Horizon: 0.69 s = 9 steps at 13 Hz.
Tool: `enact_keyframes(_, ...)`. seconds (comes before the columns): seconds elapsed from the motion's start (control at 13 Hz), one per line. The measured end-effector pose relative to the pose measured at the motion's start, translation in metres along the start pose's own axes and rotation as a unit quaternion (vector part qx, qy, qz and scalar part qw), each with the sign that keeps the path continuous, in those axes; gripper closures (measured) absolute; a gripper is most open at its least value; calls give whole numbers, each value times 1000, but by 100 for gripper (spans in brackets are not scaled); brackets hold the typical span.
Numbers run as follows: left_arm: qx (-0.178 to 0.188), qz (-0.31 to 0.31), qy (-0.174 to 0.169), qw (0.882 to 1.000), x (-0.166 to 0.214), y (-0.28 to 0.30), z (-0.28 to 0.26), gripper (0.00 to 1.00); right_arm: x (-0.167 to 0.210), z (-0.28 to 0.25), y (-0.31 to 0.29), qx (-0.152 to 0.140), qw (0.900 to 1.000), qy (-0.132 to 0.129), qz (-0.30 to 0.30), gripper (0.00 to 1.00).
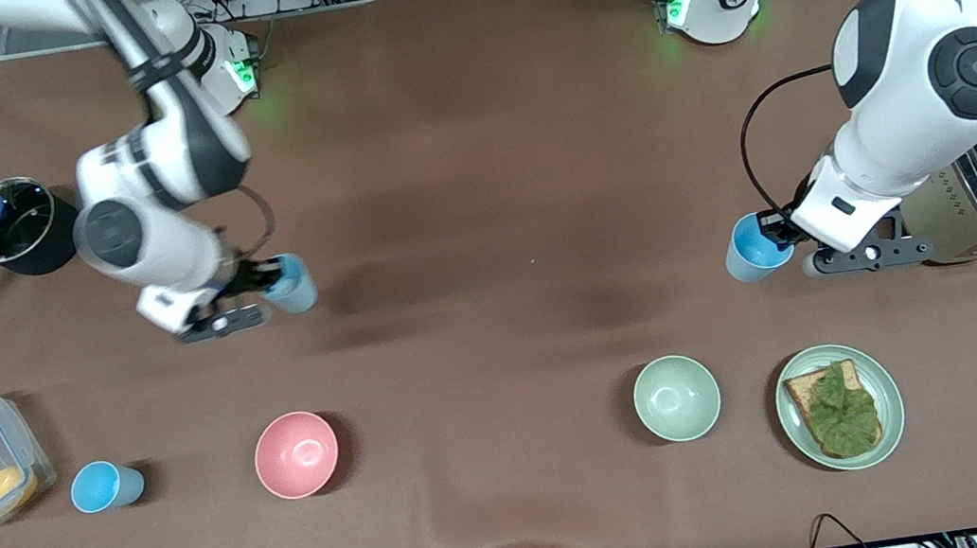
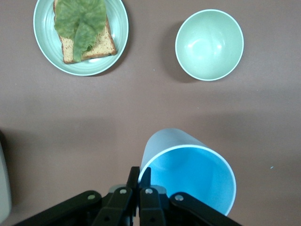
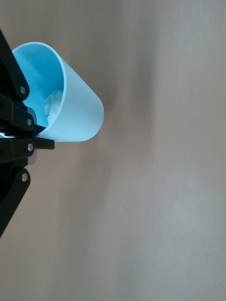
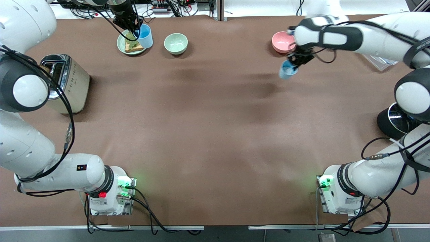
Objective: Stack blue cups with both arms
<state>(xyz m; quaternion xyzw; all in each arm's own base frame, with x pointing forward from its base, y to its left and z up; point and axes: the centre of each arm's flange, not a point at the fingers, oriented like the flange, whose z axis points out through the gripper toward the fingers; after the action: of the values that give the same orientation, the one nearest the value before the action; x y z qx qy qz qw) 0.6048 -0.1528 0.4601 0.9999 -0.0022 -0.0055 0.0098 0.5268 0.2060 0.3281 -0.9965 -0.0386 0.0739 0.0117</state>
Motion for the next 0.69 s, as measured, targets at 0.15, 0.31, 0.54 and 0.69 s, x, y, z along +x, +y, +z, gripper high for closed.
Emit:
enact_keyframes(0.15,1,-23,-8,1000,-7,25,4,97,-14,0,-65,1,1000,5,26,97)
enact_keyframes(0.31,2,-38,-12,999,-16,52,6,97,-22,11,-124,19,999,-2,50,97)
enact_keyframes(0.54,4,-76,-30,997,-27,88,22,97,-18,46,-183,28,996,3,80,97)
enact_keyframes(0.69,7,-83,-38,996,-32,102,32,97,-15,76,-203,29,996,6,85,97)
